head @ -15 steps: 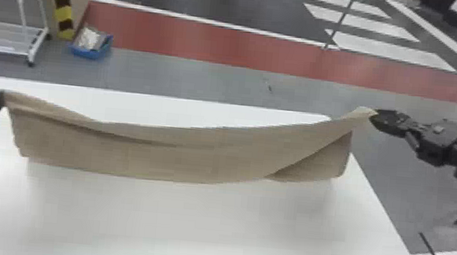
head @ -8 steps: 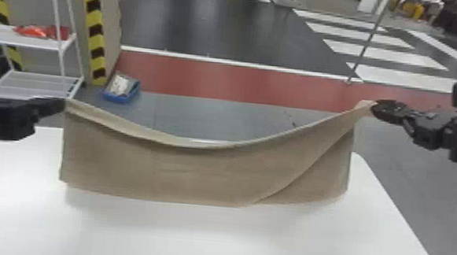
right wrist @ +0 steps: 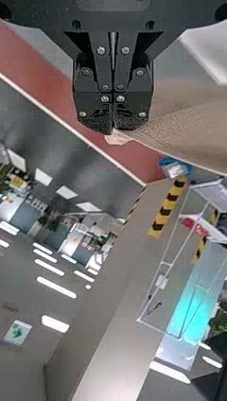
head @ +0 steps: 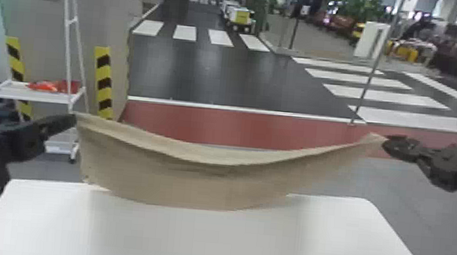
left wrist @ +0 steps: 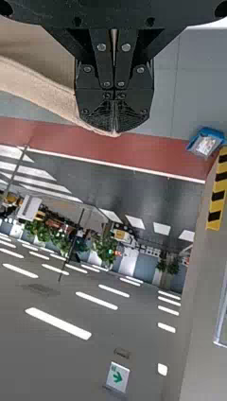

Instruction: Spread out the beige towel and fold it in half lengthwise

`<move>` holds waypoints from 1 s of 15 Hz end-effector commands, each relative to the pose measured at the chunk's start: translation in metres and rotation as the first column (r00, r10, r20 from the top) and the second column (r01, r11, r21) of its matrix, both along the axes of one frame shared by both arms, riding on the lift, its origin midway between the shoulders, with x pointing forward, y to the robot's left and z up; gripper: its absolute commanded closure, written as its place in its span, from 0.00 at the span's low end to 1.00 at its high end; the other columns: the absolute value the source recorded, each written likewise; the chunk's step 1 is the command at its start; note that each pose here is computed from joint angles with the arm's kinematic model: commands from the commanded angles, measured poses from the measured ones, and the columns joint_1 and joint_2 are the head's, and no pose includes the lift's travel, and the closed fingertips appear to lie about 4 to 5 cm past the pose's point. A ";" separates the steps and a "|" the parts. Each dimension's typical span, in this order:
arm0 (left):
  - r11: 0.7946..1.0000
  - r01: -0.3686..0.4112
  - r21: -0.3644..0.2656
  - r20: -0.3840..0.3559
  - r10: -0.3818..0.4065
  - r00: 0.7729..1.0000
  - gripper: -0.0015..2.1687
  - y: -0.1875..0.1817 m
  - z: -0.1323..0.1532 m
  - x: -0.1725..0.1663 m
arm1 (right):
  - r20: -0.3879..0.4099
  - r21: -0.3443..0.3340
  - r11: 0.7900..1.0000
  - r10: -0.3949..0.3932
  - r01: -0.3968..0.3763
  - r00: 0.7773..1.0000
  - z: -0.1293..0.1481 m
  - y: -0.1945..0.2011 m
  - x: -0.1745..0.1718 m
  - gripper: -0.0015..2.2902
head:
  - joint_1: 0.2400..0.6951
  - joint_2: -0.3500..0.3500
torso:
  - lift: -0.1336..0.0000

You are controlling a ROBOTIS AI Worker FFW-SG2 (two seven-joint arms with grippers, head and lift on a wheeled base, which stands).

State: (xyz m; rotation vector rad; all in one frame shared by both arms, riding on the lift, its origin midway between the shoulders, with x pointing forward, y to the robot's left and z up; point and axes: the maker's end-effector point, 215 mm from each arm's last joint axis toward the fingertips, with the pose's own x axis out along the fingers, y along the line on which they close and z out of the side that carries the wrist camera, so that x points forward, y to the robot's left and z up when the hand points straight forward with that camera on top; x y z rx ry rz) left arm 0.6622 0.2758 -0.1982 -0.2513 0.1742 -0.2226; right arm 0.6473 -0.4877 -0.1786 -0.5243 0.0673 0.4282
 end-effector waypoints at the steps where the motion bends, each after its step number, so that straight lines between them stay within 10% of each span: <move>1: 0.996 0.013 0.083 -0.076 -0.007 0.997 0.85 0.009 -0.050 -0.063 | -0.094 -0.019 0.999 0.045 -0.047 0.994 -0.067 0.006 -0.053 0.72 | 0.41 0.26 | 0.07; 7: 0.958 -0.029 0.284 -0.313 0.121 0.942 0.85 0.031 -0.147 -0.216 | -0.279 0.009 0.995 0.097 -0.098 0.955 -0.172 -0.004 -0.167 0.72 | 1.00 0.24 | 0.07; 15: 0.936 0.003 0.353 -0.504 0.187 0.843 0.85 0.042 -0.175 -0.315 | -0.259 0.069 0.997 0.047 -0.030 0.965 -0.159 -0.059 -0.267 0.72 | 1.00 0.07 | 0.07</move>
